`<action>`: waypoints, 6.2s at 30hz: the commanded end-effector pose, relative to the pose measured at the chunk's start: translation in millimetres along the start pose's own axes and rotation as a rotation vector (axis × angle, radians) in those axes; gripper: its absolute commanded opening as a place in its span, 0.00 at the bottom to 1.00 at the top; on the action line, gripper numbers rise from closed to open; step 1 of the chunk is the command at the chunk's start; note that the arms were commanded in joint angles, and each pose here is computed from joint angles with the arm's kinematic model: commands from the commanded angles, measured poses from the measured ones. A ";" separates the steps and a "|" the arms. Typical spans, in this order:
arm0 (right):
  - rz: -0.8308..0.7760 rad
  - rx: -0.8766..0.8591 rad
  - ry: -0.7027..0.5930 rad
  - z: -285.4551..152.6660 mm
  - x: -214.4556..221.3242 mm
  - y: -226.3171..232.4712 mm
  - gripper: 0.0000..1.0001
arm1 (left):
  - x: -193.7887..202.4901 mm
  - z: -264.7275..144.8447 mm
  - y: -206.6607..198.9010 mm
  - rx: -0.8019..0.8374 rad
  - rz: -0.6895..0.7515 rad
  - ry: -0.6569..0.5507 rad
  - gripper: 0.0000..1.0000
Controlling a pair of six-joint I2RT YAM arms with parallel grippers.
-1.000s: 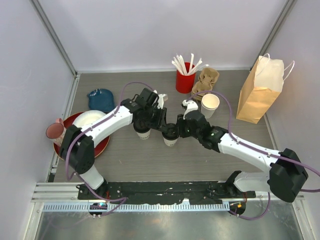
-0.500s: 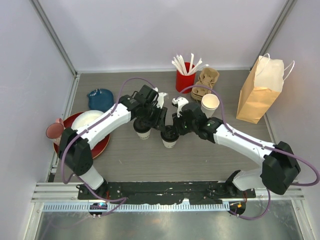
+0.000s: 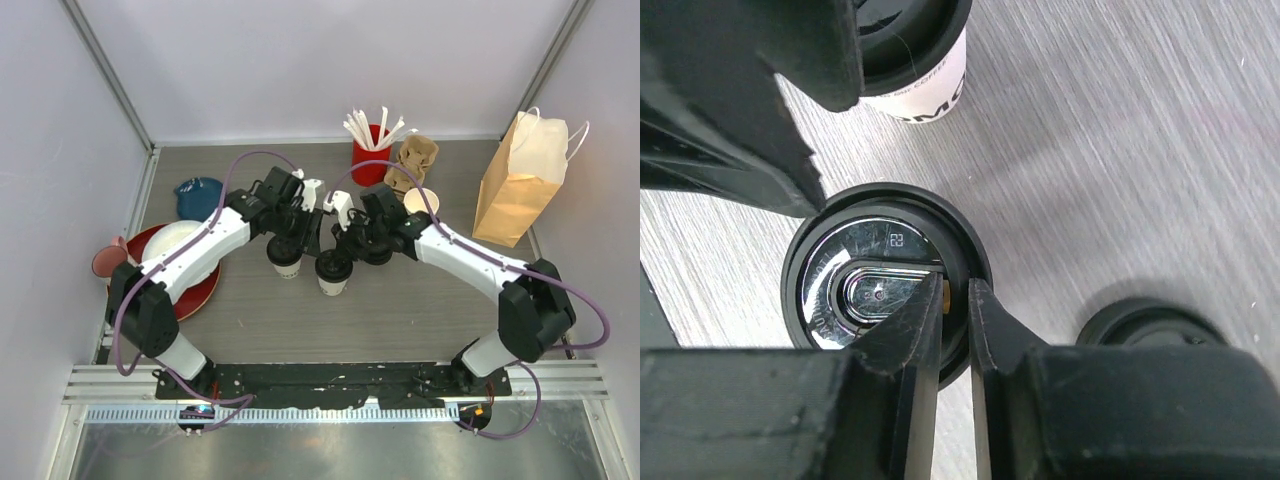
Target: Pack the takeout coffee
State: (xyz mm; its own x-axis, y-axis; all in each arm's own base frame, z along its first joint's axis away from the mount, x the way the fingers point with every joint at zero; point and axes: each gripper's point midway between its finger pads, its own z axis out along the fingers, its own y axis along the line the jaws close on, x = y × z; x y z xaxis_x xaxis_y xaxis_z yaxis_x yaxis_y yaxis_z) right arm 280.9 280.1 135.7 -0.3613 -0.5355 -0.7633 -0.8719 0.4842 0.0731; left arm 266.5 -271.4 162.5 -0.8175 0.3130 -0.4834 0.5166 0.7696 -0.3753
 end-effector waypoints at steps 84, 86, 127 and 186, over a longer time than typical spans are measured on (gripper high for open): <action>0.809 0.469 -0.009 -12.8 82.6 43.7 0.16 | 68.9 49.3 -3.6 0.094 -0.279 0.089 0.27; 0.817 0.479 0.024 -9.9 100.9 44.5 0.15 | 72.3 52.3 -4.6 0.094 -0.277 0.099 0.27; 0.636 0.611 -0.050 -29.0 60.3 12.8 0.02 | -30.1 -25.9 -21.2 0.077 0.070 -0.119 0.51; 0.328 0.853 -0.235 -18.8 -41.8 -66.9 0.01 | -27.5 -85.2 85.2 -0.202 0.054 -0.229 0.66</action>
State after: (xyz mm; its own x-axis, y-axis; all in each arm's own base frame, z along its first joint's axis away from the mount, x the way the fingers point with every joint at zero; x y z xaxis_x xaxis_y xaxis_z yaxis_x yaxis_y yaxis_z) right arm 332.6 256.1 140.7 -0.4940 -0.2333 -0.8376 -0.2181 0.9658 -0.1404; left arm 307.8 -165.7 198.1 -0.7417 0.2442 -0.6248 0.4531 0.8692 -0.1982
